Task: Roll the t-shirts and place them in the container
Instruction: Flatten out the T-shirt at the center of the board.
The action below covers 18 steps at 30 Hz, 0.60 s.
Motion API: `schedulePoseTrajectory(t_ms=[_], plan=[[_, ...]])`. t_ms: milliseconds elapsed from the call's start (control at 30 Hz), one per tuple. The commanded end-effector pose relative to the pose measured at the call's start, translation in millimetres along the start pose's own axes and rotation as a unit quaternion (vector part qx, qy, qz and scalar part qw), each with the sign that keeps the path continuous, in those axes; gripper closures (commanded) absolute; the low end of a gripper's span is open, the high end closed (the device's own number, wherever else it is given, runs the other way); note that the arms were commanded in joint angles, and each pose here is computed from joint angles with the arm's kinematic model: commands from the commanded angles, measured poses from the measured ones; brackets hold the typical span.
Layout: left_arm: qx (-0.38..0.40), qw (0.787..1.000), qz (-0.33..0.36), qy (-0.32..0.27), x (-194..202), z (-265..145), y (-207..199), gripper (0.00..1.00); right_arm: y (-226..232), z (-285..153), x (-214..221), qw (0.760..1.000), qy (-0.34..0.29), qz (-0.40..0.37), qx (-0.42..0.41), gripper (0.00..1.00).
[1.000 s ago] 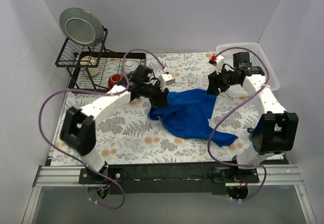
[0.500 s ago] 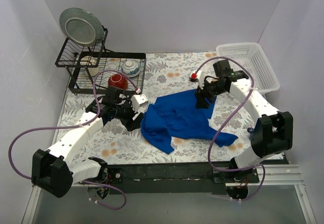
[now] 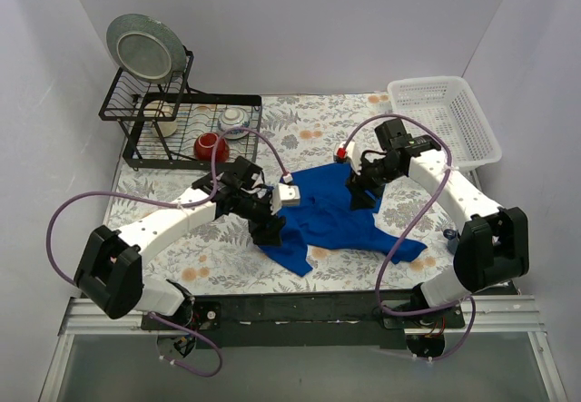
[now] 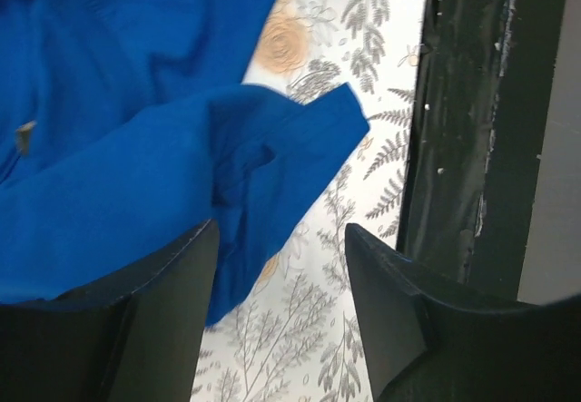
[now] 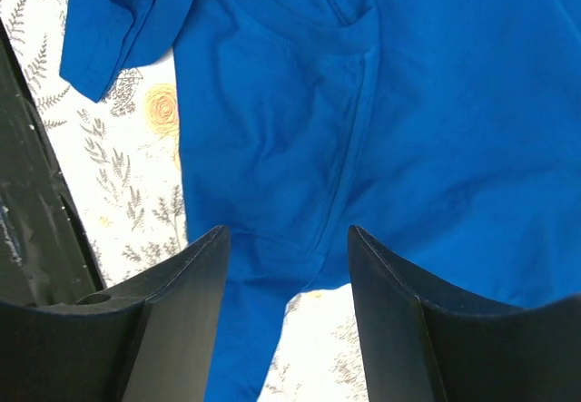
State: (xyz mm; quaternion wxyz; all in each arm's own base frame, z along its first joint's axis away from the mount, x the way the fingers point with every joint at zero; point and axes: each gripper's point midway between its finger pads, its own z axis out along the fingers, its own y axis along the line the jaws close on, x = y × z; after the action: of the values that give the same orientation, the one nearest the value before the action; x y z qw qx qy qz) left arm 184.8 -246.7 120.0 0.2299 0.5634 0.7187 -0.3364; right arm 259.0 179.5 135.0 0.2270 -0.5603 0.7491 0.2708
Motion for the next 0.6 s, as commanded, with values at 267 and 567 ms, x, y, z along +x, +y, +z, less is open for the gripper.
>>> schedulePoseTrajectory(t_ms=[267,567], plan=[[0.019,0.999,0.046,0.011,6,47,-12,0.41,10,-17,-6,0.999,-0.023,-0.003,0.036,0.37],[0.026,0.996,0.071,0.049,24,75,4,0.51,20,-16,2,0.999,-0.028,-0.004,0.04,0.37]])
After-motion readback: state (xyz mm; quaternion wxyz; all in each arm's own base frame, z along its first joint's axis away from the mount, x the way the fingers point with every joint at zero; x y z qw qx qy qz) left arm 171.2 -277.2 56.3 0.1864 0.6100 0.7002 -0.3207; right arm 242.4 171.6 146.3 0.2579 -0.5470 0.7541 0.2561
